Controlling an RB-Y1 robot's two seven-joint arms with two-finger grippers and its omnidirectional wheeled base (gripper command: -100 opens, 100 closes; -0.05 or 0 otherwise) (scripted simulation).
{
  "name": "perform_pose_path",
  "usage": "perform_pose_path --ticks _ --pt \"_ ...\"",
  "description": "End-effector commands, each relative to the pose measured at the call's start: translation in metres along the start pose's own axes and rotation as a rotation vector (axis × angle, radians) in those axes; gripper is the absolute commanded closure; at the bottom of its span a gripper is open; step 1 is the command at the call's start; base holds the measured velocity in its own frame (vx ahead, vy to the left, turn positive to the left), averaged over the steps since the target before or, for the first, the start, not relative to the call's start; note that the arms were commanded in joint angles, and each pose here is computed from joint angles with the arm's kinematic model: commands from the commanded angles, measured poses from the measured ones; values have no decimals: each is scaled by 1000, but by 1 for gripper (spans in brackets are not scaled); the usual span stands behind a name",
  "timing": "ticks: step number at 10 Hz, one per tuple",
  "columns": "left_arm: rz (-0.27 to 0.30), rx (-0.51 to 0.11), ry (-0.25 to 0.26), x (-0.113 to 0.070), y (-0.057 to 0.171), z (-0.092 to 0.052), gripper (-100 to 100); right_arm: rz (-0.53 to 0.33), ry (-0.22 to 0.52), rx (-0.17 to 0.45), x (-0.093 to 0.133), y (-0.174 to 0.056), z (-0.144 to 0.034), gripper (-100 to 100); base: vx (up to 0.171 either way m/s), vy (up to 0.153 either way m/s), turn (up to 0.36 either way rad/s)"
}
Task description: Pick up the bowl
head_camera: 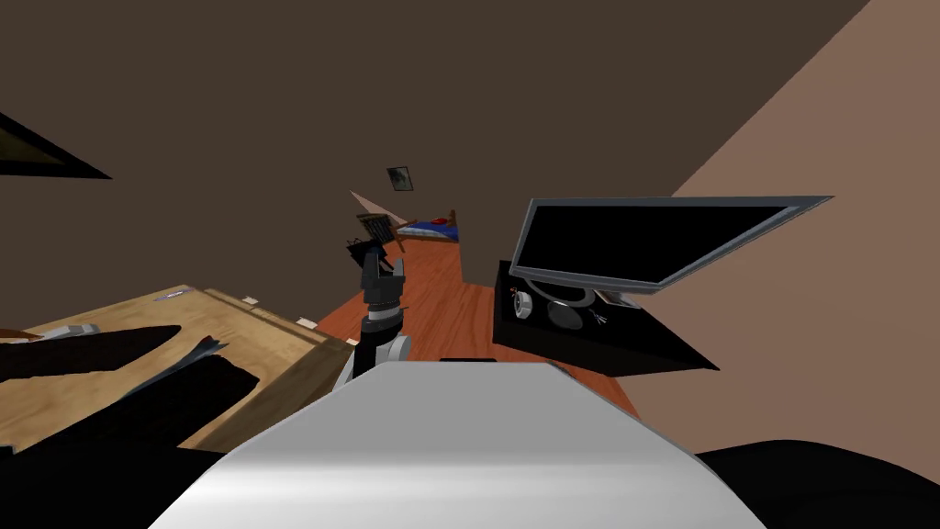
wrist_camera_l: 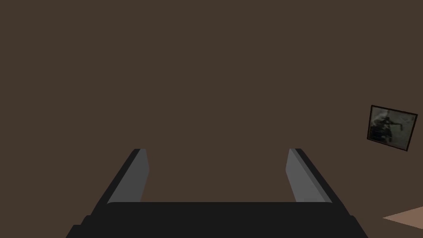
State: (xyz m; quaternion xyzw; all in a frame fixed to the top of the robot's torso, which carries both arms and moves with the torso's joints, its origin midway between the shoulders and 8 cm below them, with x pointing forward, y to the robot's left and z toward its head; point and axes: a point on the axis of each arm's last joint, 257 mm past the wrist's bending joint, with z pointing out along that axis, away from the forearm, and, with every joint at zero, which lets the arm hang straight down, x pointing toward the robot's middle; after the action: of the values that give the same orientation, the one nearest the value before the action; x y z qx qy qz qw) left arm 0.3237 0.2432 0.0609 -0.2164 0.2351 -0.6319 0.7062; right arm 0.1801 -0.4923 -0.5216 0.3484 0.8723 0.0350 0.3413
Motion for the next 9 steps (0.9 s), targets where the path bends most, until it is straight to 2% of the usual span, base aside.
perform_pose_path --ticks 1,2,3,4,5,6,8,9 --pt "0 0 0 0 0 0 0 -29 14 44 4 -22 -3 -100 10 25 139" --pt "0 0 0 0 0 0 0 -29 14 44 4 -22 -3 -100 10 12 6" --pt "0 0 0 0 0 0 0 -90 28 84 1 -44 -5 -100 13 28 287" --pt "0 0 0 0 0 0 0 -90 33 101 3 -53 -6 -100 19 15 115" --pt "0 0 0 0 0 0 0 -149 47 136 -2 -73 -9 -100 28 24 232" --pt "0 0 0 0 0 0 0 -149 52 155 0 -83 -12 -100 28 12 123" --pt "0 0 0 0 0 0 0 -264 80 223 -11 -122 -20 -100 38 11 320" --pt "0 0 0 0 0 0 0 -264 88 250 -9 -135 -24 -100 42 -1 169"
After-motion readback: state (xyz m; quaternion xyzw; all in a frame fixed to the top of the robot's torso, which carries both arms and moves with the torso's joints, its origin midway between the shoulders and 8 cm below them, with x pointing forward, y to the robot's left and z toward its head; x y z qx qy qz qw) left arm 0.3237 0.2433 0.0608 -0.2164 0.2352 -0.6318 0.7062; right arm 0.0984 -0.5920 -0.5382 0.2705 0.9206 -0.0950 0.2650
